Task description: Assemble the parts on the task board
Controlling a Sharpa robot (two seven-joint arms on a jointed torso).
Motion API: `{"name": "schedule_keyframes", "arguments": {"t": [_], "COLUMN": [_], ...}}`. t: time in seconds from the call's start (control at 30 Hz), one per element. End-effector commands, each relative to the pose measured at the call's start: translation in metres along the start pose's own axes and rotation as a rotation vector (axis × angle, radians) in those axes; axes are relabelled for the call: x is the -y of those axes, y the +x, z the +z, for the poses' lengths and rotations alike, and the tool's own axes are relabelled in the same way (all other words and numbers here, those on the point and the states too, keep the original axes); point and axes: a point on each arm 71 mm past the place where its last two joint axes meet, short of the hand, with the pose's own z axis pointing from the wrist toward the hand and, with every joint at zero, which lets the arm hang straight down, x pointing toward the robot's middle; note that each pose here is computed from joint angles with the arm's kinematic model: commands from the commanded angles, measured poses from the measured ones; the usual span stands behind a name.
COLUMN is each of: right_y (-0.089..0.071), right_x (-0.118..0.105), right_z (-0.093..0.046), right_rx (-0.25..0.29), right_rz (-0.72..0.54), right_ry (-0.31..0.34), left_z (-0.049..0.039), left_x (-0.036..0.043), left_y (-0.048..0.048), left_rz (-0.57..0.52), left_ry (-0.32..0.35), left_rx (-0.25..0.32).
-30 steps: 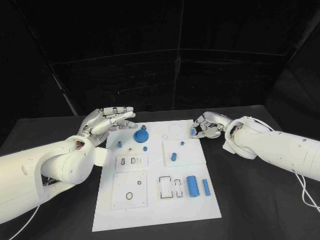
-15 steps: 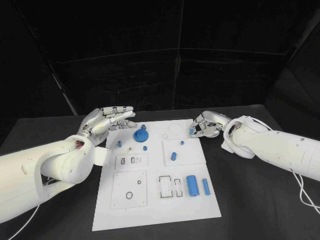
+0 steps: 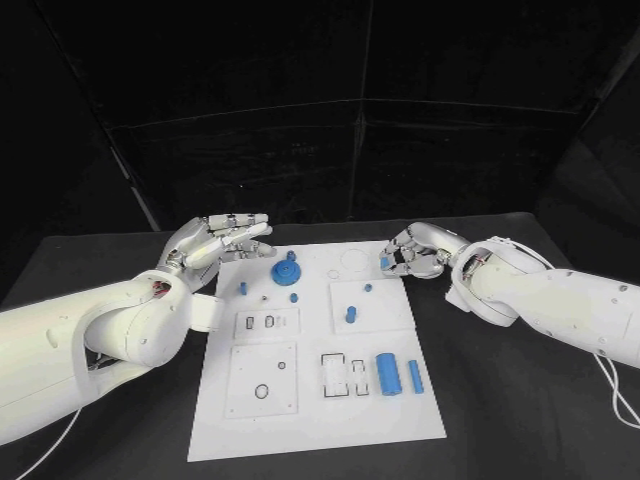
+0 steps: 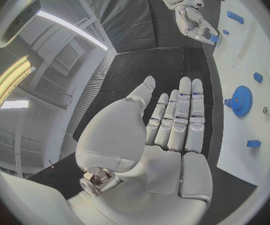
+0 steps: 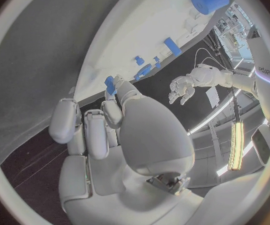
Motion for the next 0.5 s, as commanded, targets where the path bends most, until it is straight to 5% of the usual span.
{"name": "schedule_keyframes", "arguments": {"t": [0.03, 0.5], "right_y": [-0.002, 0.027], "right_x": [-0.013, -0.085], "right_z": [-0.001, 0.007], "right_rx": [0.067, 0.02], "right_rz": [0.013, 0.037], "right_ry": [0.025, -0.052], "left_z": [0.0004, 0.0054], "left_x": [0.0013, -0.0006], "left_y": [-0.0005, -0.0052], "left_rz": [-0.002, 0.002], "left_ry": [0.011, 0.009], "left_rx": [-0.007, -0.002]}}
